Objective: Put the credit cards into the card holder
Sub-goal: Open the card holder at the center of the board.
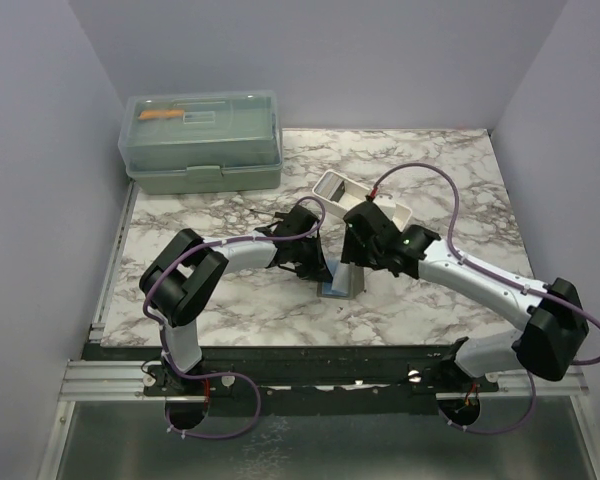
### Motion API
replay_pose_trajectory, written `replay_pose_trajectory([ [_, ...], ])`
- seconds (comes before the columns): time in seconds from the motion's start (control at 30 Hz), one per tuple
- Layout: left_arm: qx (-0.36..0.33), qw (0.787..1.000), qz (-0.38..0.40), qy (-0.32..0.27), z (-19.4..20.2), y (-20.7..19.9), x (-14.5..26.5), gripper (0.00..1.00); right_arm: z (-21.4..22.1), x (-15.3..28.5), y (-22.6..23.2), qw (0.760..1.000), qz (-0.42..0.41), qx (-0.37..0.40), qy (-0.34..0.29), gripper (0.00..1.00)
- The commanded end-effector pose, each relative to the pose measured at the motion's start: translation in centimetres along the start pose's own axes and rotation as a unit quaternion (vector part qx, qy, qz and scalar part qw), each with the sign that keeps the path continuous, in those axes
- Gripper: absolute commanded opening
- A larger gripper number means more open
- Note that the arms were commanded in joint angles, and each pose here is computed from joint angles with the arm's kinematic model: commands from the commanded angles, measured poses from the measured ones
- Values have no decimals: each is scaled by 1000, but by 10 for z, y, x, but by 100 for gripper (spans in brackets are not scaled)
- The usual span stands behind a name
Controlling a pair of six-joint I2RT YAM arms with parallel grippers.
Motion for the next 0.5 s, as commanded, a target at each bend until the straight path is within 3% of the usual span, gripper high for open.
replay_pose_trajectory([
  [0.0, 2, 997, -76, -2, 4, 41, -7, 0, -13, -3, 32, 998, -50, 30, 2, 65],
  [0.13, 0, 997, -74, -2, 4, 39, -6, 0, -28, 5, 40, 997, -67, 34, -24, 76],
  [0.17, 0, 997, -73, -2, 4, 39, -6, 0, -28, 4, 44, 996, -83, 33, -30, 73],
  [0.27, 0, 997, -73, -3, 4, 39, -5, 0, -23, -8, 51, 995, -94, 3, -28, 51],
  [0.47, 1, 997, -73, -10, 4, 40, -3, 0, -12, -45, 37, 995, -39, -87, -9, 24],
])
Point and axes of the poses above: each gripper's point midway between its finger pads, its own x axis back along the fingers, its own y axis along the line the jaws close on, z = x × y, the point moved 1 cm from there along x, back along the fingers, and after that the axes turned 3 degrees about x, right-handed, at the moved point
